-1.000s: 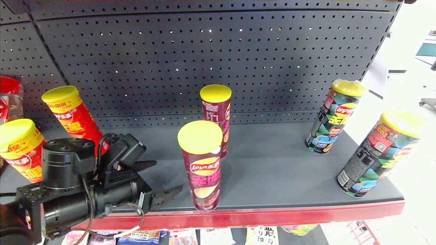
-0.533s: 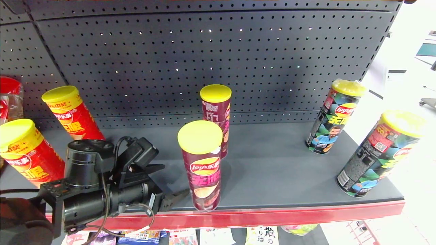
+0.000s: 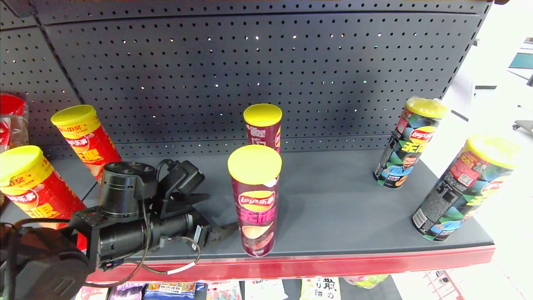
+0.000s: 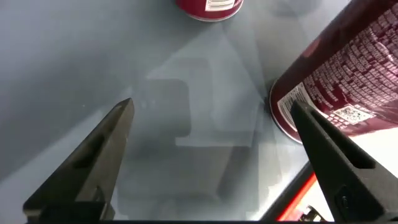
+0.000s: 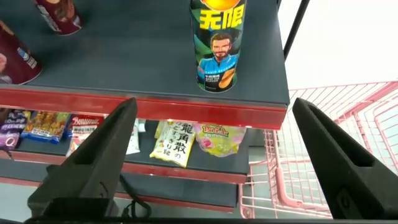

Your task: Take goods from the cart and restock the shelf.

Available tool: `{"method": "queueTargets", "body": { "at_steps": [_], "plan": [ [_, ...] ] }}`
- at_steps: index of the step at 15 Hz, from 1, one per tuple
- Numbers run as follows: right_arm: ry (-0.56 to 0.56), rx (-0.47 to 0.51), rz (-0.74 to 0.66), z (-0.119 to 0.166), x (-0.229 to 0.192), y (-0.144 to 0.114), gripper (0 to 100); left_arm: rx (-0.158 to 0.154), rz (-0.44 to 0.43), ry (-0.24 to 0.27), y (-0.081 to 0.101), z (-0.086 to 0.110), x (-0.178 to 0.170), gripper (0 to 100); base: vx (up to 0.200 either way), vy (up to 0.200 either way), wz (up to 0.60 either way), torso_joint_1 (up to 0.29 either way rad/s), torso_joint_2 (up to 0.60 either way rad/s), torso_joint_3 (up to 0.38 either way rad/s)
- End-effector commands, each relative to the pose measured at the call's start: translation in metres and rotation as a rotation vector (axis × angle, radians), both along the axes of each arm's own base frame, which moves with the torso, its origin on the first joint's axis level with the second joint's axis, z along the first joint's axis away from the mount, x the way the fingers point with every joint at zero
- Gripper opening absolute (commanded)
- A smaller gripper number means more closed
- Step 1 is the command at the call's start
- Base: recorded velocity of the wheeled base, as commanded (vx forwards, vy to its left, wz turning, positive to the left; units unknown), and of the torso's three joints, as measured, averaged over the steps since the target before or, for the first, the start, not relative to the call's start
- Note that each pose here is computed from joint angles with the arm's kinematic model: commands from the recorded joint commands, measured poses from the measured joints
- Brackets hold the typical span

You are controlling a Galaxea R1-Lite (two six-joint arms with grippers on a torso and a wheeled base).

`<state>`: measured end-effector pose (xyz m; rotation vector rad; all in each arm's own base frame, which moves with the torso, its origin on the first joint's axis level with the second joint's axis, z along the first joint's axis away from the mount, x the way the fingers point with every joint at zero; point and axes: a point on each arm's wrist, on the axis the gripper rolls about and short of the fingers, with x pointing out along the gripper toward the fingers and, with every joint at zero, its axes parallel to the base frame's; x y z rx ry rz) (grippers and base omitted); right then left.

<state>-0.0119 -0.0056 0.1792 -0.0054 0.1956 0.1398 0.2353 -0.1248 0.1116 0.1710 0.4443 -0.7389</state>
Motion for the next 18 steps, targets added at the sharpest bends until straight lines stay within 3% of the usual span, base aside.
{"method": "queueTargets", "body": {
  "at_steps": [1,8,12,15,18],
  "plan": [
    [-0.002,0.001,0.001,-0.002,-0.001,0.000,100,0.002,-0.006,0.004,-0.004,-0.002,0.003,100,0.000,0.000,0.00,0.000,0.00,0.000],
    [-0.002,0.001,0.002,-0.001,-0.001,0.000,100,0.004,0.017,0.020,0.010,-0.004,-0.007,100,0.000,0.000,0.00,0.000,0.00,0.000],
    [0.001,0.000,0.004,-0.001,0.000,0.000,100,-0.012,0.022,0.008,0.021,0.002,-0.022,100,0.000,0.000,0.00,0.000,0.00,0.000],
    [-0.007,-0.004,0.013,-0.003,-0.001,0.000,100,-0.054,0.024,-0.065,0.037,0.021,-0.053,100,0.000,0.000,0.00,0.000,0.00,0.000],
    [-0.043,-0.031,0.008,-0.021,-0.011,-0.003,100,-0.094,0.131,-0.176,0.069,0.053,-0.082,100,0.000,0.000,0.00,0.000,0.00,0.000]
  ]
}}
